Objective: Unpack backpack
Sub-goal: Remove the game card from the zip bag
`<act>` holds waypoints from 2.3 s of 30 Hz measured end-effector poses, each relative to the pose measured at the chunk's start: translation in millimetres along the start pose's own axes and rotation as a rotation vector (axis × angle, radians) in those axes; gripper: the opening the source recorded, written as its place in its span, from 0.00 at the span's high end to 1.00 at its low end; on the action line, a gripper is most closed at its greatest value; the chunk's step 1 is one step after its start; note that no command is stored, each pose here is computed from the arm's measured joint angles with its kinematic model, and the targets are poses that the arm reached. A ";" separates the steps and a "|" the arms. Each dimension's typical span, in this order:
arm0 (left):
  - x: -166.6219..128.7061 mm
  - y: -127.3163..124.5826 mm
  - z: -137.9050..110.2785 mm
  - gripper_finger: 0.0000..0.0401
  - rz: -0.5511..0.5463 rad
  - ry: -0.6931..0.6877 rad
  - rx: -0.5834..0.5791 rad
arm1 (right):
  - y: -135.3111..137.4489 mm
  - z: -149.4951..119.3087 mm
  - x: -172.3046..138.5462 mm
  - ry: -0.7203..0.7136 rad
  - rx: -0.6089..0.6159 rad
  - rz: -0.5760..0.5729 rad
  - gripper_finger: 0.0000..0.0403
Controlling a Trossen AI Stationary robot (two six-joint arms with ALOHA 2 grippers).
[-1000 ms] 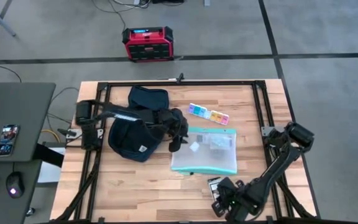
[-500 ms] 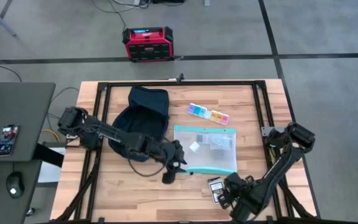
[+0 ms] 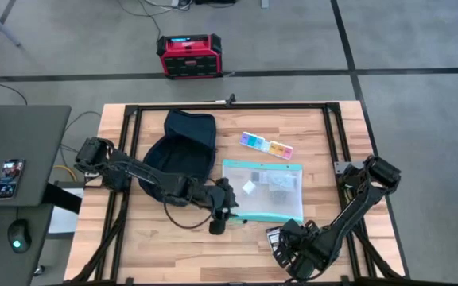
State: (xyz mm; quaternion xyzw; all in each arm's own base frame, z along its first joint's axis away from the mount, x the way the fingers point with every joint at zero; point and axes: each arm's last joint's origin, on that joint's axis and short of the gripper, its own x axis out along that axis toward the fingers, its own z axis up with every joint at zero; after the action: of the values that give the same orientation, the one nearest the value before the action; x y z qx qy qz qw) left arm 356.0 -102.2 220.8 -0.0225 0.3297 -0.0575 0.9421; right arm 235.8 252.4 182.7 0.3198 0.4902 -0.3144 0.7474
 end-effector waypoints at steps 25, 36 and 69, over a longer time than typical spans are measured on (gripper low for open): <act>-2.0 7.7 -2.2 0.63 0.016 0.045 -0.008 | -0.1 17.0 3.4 -0.137 0.217 -0.006 0.42; -2.0 7.8 -2.1 0.63 0.016 0.044 -0.008 | -4.6 6.9 -0.3 -0.244 0.387 0.050 0.07; -1.7 7.7 -2.3 0.63 0.017 0.046 -0.008 | 13.9 12.3 24.4 0.091 0.265 0.011 0.15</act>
State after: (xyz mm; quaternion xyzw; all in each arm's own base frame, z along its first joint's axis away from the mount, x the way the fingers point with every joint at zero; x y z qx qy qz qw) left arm 354.0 -94.3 219.4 -0.0222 0.3515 -0.0487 0.9347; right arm 261.1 247.2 166.1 0.4323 0.4761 -0.3575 0.6773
